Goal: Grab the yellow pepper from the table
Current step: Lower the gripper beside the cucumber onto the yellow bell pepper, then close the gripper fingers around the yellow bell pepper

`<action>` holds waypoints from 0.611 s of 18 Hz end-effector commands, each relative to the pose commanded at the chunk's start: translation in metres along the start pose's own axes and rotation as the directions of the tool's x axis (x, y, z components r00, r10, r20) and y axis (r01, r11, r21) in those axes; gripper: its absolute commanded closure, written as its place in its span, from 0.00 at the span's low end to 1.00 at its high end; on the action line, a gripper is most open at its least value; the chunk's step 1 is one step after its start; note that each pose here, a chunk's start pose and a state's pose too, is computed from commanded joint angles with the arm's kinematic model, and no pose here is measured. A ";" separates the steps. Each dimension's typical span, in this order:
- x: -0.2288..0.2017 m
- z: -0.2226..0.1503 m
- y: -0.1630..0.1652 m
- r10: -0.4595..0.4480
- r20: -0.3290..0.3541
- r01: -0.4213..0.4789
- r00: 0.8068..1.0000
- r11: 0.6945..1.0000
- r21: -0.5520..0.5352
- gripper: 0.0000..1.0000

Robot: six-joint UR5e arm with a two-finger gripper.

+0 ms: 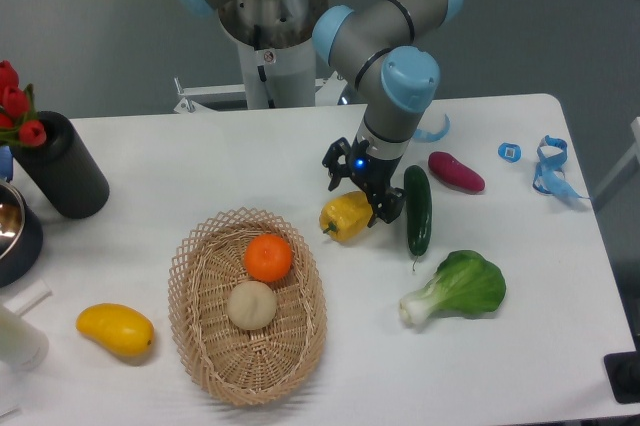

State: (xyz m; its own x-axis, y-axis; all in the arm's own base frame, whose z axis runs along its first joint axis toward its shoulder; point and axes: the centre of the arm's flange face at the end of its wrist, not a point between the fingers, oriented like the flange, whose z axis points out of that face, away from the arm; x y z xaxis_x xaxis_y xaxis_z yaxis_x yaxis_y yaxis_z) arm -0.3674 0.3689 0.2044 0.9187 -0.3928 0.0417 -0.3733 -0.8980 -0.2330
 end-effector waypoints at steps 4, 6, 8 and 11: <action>0.003 0.004 -0.004 0.019 -0.007 -0.019 1.000 1.000 -0.016 0.00; 0.002 0.007 -0.004 0.017 -0.011 -0.018 1.000 1.000 -0.015 0.00; 0.002 0.006 -0.004 0.017 -0.011 -0.018 1.000 1.000 -0.017 0.06; 0.002 0.005 -0.004 0.017 -0.008 -0.017 1.000 1.000 -0.015 0.44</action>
State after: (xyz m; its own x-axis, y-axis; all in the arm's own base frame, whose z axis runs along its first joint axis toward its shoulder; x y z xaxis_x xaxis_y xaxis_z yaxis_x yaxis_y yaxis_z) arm -0.3637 0.3732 0.2008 0.9113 -0.4093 0.0458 -0.3906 -0.8941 -0.2192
